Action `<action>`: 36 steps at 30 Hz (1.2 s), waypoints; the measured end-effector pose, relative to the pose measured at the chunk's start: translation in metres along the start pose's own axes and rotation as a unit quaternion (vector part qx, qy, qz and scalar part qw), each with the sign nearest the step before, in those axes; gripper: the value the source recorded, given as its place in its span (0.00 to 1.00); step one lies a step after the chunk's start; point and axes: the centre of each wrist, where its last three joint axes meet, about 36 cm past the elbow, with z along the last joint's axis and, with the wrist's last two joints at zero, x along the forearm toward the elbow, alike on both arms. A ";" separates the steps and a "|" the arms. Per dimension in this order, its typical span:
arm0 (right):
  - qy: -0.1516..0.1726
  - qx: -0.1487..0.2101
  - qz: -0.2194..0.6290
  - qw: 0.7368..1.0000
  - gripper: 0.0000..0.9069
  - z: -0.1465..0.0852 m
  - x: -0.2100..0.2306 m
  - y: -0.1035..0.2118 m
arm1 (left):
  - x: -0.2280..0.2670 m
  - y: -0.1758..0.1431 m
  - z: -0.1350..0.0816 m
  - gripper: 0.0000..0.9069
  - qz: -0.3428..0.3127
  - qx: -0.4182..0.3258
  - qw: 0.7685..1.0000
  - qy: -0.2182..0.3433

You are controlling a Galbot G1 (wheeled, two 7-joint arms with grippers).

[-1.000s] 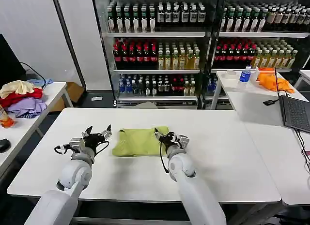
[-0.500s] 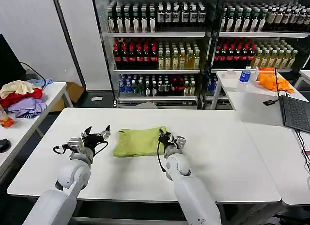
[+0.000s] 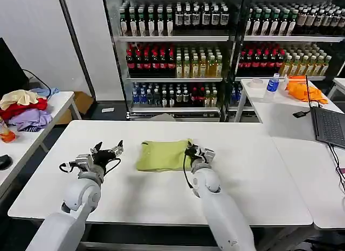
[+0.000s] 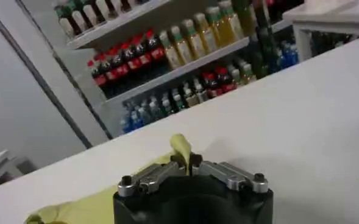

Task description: Fold and organize the clothes.

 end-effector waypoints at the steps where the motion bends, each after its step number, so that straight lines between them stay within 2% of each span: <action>1: -0.001 0.003 0.002 1.000 0.00 -0.002 0.001 -0.005 | 0.000 0.000 0.000 1.00 0.000 0.000 1.000 0.000; 11: -0.009 0.039 0.030 0.999 0.00 -0.035 0.013 -0.072 | 0.003 -0.003 0.000 1.00 0.005 0.000 1.000 0.001; 13: -0.010 0.048 0.035 0.998 0.82 -0.042 0.017 -0.086 | 0.003 -0.005 0.000 1.00 0.006 0.001 1.000 0.002; 14: -0.010 0.052 0.036 0.998 1.00 -0.045 0.019 -0.091 | 0.003 -0.005 0.000 1.00 0.006 0.001 1.000 0.002; 23: -0.027 0.096 0.029 0.995 1.00 -0.052 0.032 -0.108 | 0.006 -0.012 0.002 1.00 0.014 0.005 1.000 0.001; 30: -0.085 0.160 0.035 0.983 1.00 -0.063 0.054 -0.122 | 0.014 -0.012 0.002 1.00 0.021 0.006 1.000 -0.005; 36: -0.123 0.207 0.047 0.969 1.00 -0.065 0.095 -0.143 | 0.026 -0.016 0.001 1.00 0.026 0.006 1.000 -0.010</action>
